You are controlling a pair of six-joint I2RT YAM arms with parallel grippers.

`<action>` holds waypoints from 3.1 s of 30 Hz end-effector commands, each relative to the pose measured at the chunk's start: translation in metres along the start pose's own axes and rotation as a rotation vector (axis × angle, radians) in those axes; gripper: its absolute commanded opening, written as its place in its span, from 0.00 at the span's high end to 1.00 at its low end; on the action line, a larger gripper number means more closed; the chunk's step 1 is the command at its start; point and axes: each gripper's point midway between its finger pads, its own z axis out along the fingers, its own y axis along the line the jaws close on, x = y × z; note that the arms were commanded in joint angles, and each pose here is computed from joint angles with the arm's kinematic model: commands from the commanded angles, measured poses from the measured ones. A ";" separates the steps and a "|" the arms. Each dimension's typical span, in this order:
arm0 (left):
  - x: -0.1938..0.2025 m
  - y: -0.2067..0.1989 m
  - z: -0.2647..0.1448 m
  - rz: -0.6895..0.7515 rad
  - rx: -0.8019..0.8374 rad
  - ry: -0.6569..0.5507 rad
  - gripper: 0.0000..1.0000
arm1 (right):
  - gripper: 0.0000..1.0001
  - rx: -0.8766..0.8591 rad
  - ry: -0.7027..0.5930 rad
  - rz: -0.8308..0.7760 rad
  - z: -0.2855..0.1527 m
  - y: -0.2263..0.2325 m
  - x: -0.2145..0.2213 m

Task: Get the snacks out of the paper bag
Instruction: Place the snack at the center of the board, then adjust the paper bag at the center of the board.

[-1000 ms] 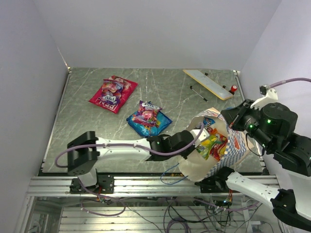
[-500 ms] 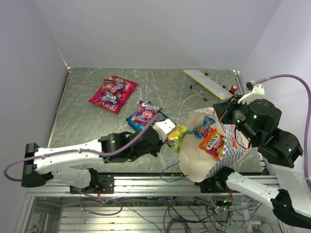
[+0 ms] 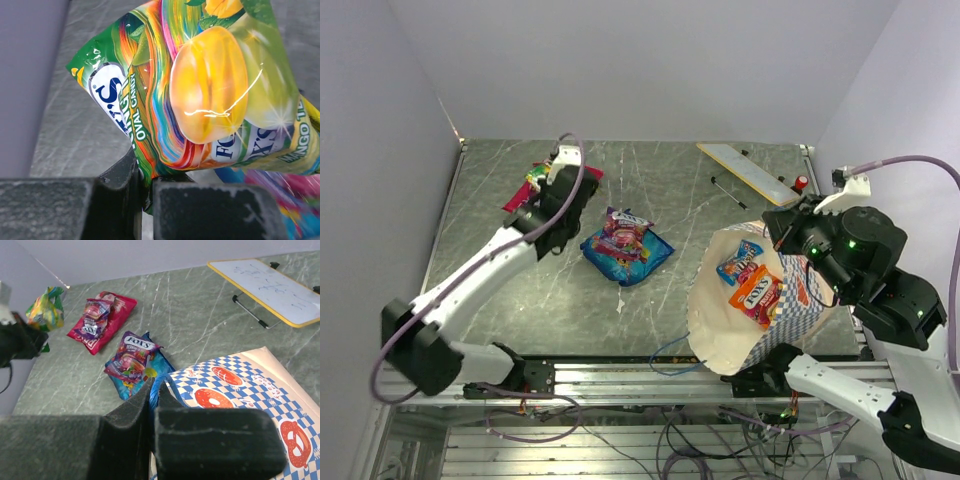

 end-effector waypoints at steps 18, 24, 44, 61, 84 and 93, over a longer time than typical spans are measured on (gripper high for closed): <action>0.026 0.030 0.219 0.143 -0.325 0.151 0.93 | 1.00 -0.043 -0.056 -0.166 0.030 0.027 -0.035; 0.070 0.023 0.237 0.177 -0.293 0.266 0.72 | 1.00 -0.046 -0.026 -0.170 0.037 0.030 -0.027; 0.020 0.003 0.133 -0.269 0.028 0.299 0.01 | 1.00 0.183 0.074 -0.449 -0.003 -0.036 -0.026; 0.036 -0.143 -0.065 -0.190 0.904 0.250 0.04 | 1.00 0.049 0.036 -0.592 0.010 -0.006 -0.048; 0.107 -0.312 -0.175 -0.124 1.337 0.370 0.47 | 1.00 0.306 -0.095 -0.792 0.015 -0.034 -0.098; 0.079 -0.358 -0.185 -0.215 1.392 0.344 0.62 | 1.00 0.291 -0.119 -1.049 0.029 -0.010 -0.142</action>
